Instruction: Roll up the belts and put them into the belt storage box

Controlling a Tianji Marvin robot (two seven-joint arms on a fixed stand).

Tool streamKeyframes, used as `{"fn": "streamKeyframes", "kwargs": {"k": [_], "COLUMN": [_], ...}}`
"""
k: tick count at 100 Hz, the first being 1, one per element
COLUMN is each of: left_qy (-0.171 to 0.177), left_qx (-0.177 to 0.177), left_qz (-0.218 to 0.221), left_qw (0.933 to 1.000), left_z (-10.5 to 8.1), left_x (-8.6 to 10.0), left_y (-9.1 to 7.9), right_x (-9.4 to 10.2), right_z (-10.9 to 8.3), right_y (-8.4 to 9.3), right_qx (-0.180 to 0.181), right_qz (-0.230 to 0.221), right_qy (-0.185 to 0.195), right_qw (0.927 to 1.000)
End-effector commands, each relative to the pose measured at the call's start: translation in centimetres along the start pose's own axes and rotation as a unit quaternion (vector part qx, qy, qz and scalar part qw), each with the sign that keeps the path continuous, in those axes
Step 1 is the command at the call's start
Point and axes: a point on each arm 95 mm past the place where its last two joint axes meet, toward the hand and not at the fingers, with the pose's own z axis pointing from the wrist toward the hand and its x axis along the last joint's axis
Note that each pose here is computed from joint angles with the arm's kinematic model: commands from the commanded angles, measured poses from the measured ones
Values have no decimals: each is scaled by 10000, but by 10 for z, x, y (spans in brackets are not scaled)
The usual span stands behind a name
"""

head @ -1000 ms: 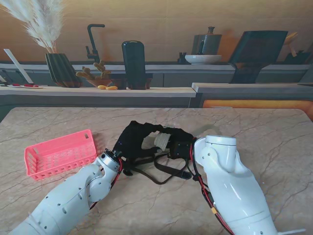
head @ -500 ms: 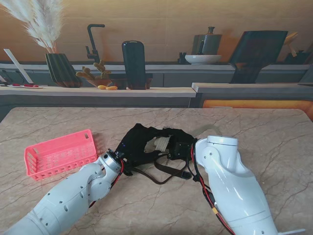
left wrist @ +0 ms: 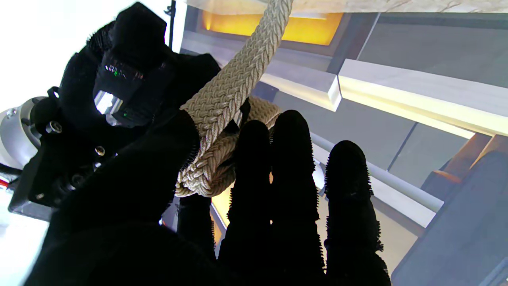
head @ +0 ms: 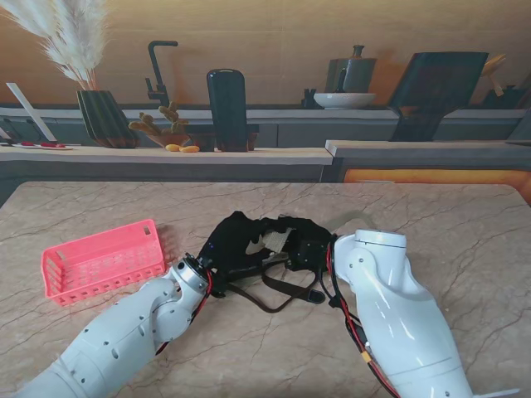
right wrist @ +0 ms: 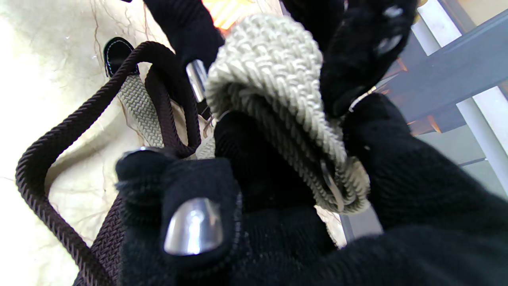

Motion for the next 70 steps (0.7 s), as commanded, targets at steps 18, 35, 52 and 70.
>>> {"fn": "streamKeyframes", "kwargs": {"k": [18, 35, 52, 70], "left_qy": [32, -51, -373, -906], "left_qx": [135, 323, 399, 488], "left_qz": [-84, -182, -461, -992], "left_qw": [9999, 9993, 9974, 9897], "left_z": [1, 3, 3, 1], "left_x": [6, 8, 8, 9], "left_y": [3, 0, 1, 1], "right_x": [-5, -6, -7, -8], "right_z": [2, 9, 12, 14], "right_y": [4, 5, 7, 11], "right_qx": [154, 148, 127, 117], "right_qz": [-349, -520, -701, -1278], "right_qy": [-523, -640, -628, -410], "right_qw": [9979, 9965, 9955, 9909]}}
